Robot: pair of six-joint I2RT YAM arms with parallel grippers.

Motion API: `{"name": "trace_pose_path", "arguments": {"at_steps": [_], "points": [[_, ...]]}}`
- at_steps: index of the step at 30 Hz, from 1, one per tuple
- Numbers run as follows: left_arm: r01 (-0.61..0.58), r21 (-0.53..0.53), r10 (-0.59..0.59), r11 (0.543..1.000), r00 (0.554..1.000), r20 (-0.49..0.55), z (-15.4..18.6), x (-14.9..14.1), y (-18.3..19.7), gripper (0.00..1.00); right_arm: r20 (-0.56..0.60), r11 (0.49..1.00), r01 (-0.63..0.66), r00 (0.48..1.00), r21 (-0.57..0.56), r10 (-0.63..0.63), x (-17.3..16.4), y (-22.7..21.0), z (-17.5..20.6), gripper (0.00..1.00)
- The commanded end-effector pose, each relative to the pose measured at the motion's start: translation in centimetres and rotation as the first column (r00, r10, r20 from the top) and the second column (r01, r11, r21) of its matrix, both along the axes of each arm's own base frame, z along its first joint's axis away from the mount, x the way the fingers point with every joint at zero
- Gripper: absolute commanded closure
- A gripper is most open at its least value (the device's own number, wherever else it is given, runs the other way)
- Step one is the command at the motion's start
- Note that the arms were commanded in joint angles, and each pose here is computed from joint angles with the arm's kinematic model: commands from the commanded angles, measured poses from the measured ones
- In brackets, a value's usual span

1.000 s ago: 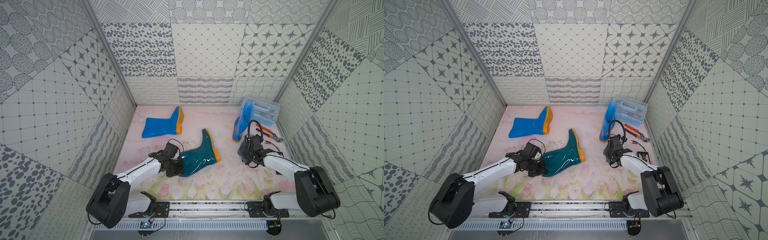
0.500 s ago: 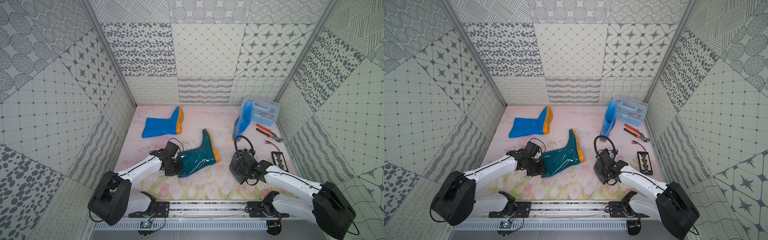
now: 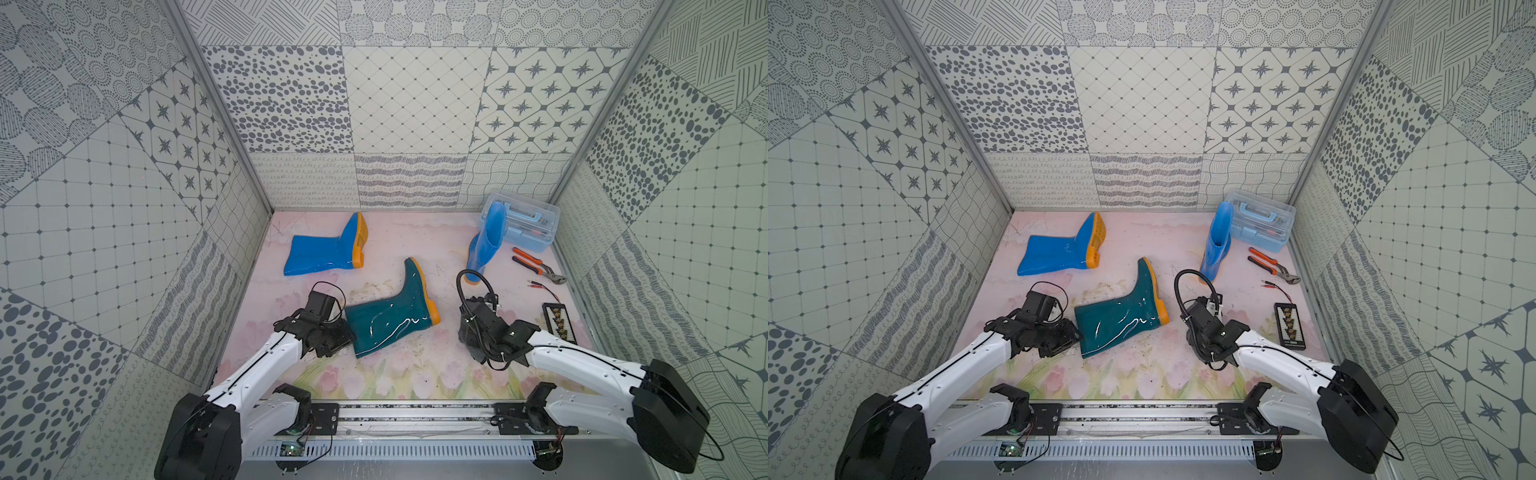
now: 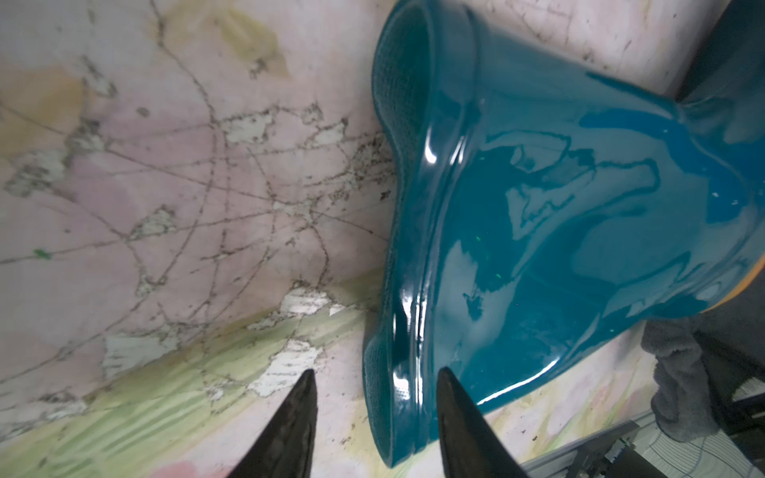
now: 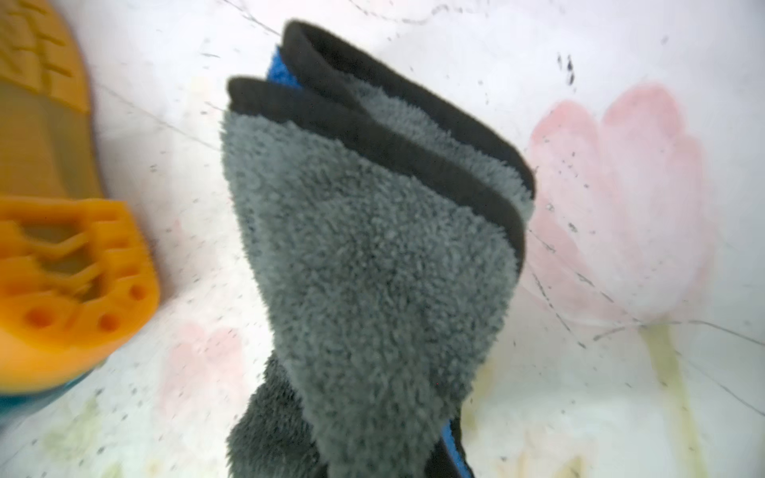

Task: Wipe the rubber boots with a cloth
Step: Pick up the cleaning item at the center of the board, then wipe the dirt off the rubber boot.

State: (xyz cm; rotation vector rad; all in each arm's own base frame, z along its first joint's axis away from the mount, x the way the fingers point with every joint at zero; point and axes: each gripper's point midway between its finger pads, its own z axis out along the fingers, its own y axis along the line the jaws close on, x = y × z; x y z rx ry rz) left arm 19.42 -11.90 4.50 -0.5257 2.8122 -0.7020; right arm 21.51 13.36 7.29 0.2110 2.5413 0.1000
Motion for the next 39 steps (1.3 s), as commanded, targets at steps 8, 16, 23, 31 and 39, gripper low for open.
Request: {"name": "trace_pose_path", "arguments": {"at_steps": [8,16,23,31,39], "points": [[-0.018,-0.254,0.046,0.967,0.993,0.106,-0.1,4.0,-3.1,0.63,0.185,0.946,-0.289,0.931,-0.149,0.314,2.9,11.0,9.5,1.00],[0.054,-0.248,-0.025,0.967,0.993,0.119,0.6,4.3,-3.6,1.00,0.157,0.920,-0.390,0.906,-0.046,0.392,11.4,16.6,9.7,1.00],[0.019,-0.075,-0.021,0.997,0.999,-0.025,-1.1,2.9,-0.7,1.00,0.100,0.898,-0.428,0.894,-0.100,0.437,16.3,17.6,8.4,1.00],[0.008,-0.043,-0.011,0.999,0.997,-0.073,-2.3,2.6,-0.3,1.00,0.044,0.906,-0.398,0.912,-0.143,0.407,19.0,15.9,5.1,1.00],[0.001,-0.032,-0.003,0.999,0.997,-0.079,-2.4,2.6,-0.1,1.00,0.020,0.908,-0.415,0.909,-0.059,0.417,14.4,16.7,3.5,1.00]]}}
